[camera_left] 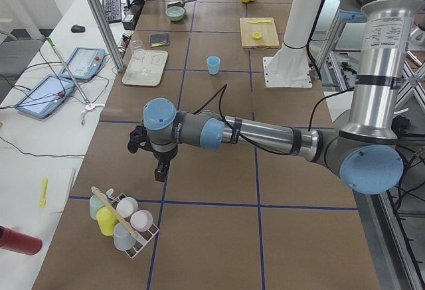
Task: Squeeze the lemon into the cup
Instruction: 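Move the right gripper down toward the lemon slice on the cutting board, then lower the right gripper and grasp the lemon slice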
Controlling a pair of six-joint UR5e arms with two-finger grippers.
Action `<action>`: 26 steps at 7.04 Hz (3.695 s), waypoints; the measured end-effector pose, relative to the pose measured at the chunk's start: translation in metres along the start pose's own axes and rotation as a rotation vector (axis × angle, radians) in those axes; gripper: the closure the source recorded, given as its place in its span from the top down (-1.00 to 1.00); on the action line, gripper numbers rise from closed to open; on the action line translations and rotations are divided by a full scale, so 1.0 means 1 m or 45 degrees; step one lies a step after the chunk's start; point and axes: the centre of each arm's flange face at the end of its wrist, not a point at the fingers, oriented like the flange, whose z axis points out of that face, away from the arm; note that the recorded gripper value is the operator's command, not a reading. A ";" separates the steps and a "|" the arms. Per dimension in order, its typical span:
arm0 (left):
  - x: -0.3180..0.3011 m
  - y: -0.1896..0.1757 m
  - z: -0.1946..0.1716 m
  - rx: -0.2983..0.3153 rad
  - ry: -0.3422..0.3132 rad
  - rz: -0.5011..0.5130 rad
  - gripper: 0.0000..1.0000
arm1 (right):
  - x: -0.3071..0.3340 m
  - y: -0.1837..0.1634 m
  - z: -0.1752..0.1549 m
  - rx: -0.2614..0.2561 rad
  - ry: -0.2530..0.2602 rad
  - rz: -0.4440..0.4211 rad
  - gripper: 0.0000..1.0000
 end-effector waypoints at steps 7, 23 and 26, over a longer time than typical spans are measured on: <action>0.058 -0.009 0.032 0.072 0.045 0.288 1.00 | -0.377 0.195 0.122 0.026 0.001 0.089 1.00; 0.060 0.010 0.024 0.087 0.043 0.301 1.00 | -0.373 0.275 0.169 0.112 0.011 0.238 0.99; 0.062 0.010 0.021 0.092 0.044 0.304 1.00 | -0.368 0.276 0.182 0.097 0.042 0.238 0.93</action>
